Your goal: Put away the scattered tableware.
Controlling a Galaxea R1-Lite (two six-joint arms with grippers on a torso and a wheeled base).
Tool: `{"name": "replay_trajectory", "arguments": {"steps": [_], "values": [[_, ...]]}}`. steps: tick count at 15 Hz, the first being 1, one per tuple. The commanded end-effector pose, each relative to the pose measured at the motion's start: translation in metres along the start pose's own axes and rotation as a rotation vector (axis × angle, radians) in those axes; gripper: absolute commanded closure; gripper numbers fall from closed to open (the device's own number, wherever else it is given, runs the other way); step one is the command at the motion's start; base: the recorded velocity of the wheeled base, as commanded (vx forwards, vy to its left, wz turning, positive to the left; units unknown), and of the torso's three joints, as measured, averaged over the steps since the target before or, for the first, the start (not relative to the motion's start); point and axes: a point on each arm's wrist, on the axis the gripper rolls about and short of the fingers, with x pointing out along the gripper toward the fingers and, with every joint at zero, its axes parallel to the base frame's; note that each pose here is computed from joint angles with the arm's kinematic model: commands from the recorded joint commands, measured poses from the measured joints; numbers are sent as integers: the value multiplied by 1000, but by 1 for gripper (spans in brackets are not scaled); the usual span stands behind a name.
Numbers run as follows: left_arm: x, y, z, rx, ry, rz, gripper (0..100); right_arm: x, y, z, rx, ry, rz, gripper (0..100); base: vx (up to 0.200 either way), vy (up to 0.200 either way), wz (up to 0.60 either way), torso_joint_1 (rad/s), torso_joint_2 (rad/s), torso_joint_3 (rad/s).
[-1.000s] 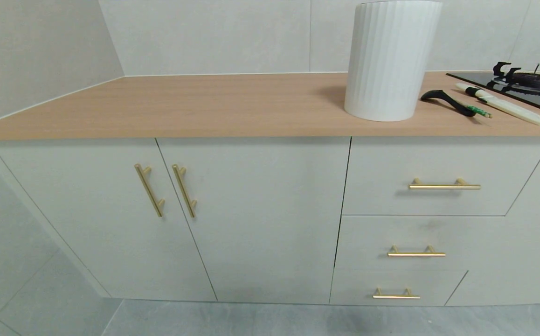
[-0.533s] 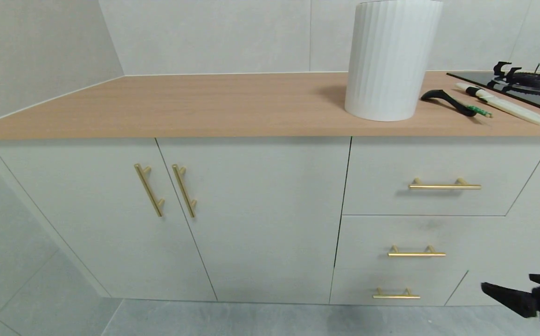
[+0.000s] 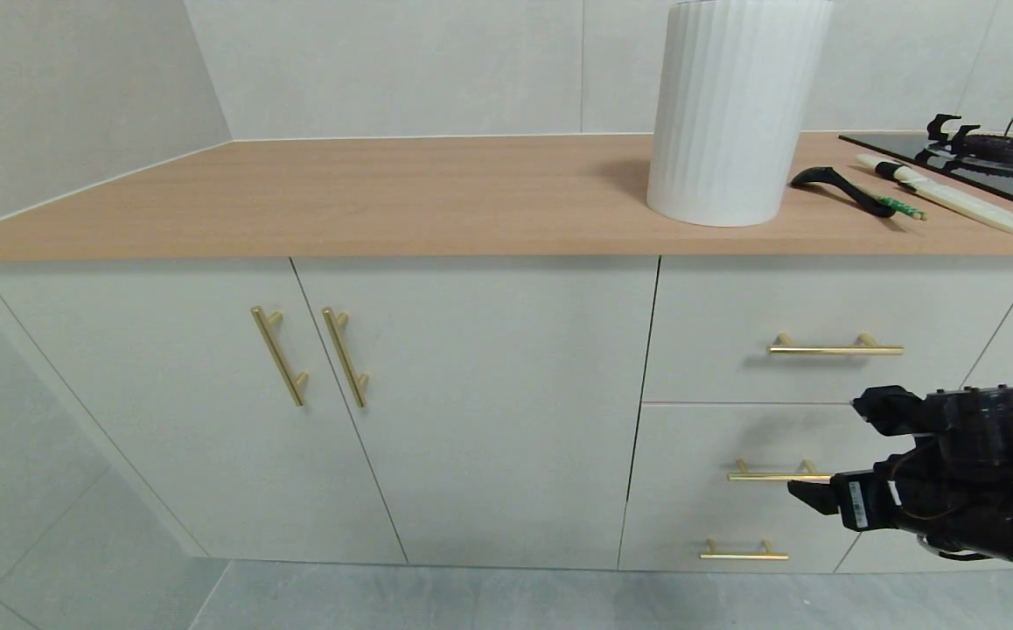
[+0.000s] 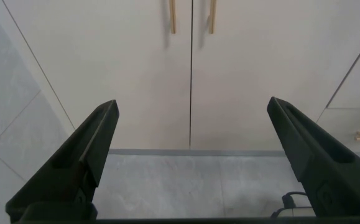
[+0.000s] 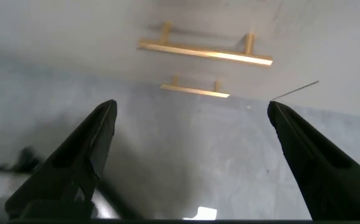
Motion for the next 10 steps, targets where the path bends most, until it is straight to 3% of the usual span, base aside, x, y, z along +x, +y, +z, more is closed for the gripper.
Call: {"name": "replay_trajectory", "arguments": {"steps": [1, 7, 10], "values": [[0, 0, 0, 0, 1, 1, 0, 36, 1, -27, -5, 93, -31, 0, 0, 0, 0, 0, 0, 0], [0, 0, 0, 0, 1, 1, 0, 73, -1, -33, 83, -67, -80, 0, 0, 0, 0, 0, 0, 0], [0, 0, 0, 0, 1, -1, 0, 84, -3, -37, 91, -85, -94, 0, 0, 0, 0, 0, 0, 0]]}}
